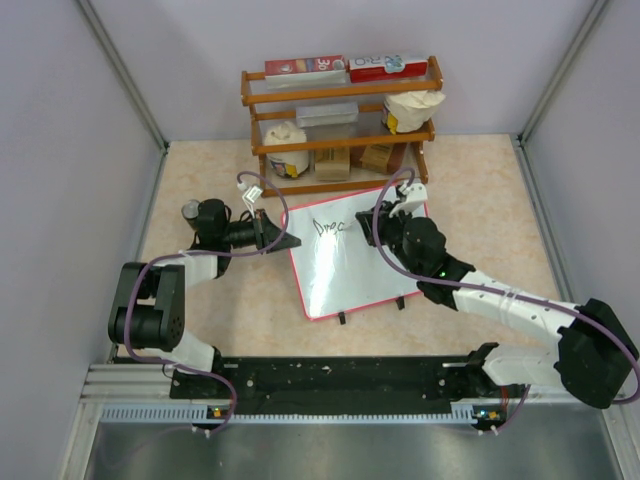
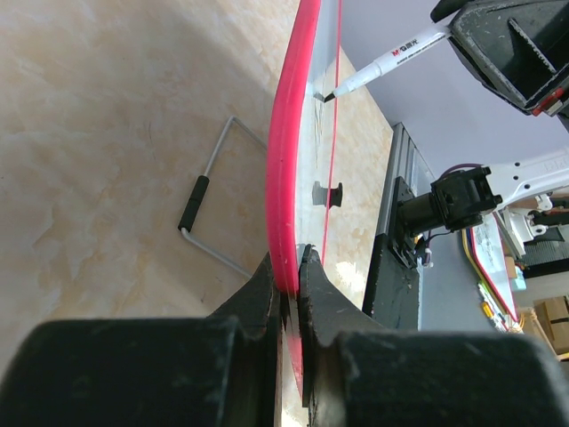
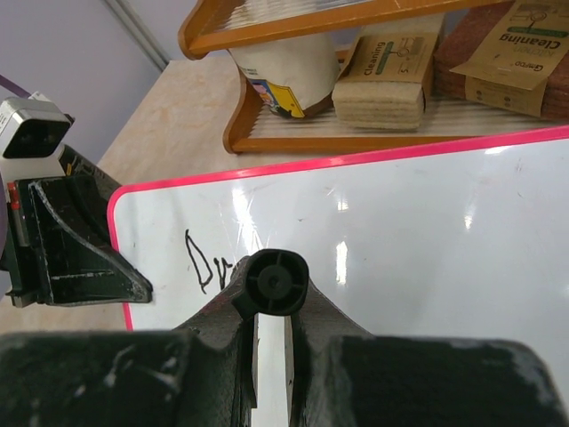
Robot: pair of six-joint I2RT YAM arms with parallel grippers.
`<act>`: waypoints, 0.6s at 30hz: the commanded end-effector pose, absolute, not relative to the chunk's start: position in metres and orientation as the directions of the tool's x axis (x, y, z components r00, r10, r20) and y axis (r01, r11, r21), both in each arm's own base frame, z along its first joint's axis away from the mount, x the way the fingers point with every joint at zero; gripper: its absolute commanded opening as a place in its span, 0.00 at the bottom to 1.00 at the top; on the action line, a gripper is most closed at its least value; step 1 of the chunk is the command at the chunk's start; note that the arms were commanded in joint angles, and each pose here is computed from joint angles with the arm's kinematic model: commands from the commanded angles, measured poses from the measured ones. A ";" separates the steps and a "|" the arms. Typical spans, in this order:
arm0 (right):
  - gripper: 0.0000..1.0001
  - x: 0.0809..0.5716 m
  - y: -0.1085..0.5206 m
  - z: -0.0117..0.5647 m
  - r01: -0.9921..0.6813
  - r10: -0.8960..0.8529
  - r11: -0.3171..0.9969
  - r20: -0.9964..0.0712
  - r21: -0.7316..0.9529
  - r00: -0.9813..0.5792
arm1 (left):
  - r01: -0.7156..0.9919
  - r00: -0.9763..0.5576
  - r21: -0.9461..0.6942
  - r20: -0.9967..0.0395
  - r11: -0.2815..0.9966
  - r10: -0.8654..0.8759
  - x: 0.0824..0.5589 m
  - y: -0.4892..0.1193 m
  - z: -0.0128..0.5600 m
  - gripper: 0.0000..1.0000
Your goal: Write a sentence on the whiteboard
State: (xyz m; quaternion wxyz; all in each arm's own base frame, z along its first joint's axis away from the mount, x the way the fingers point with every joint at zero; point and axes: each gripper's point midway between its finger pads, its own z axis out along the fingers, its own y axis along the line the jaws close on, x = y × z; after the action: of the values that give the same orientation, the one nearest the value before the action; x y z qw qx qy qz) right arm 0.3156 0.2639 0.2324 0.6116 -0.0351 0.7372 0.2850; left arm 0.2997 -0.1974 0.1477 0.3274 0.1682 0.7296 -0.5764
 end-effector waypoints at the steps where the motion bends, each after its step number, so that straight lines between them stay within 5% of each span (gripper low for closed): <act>1: 0.00 0.326 0.248 0.243 -0.338 0.308 0.869 -0.929 0.362 -0.203 | 0.738 -0.610 -0.600 -0.789 0.308 -0.074 0.306 -0.200 0.136 0.00; 18: 0.00 0.334 0.252 0.255 -0.337 0.330 0.864 -0.927 0.373 -0.180 | 0.742 -0.607 -0.597 -0.791 0.305 -0.072 0.307 -0.201 0.136 0.00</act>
State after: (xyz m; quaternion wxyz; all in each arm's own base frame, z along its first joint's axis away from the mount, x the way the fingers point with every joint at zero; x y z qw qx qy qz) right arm 0.3207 0.2601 0.2367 0.6185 -0.0224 0.7359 0.2745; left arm 0.2997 -0.1973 0.1477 0.3270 0.1685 0.7298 -0.5762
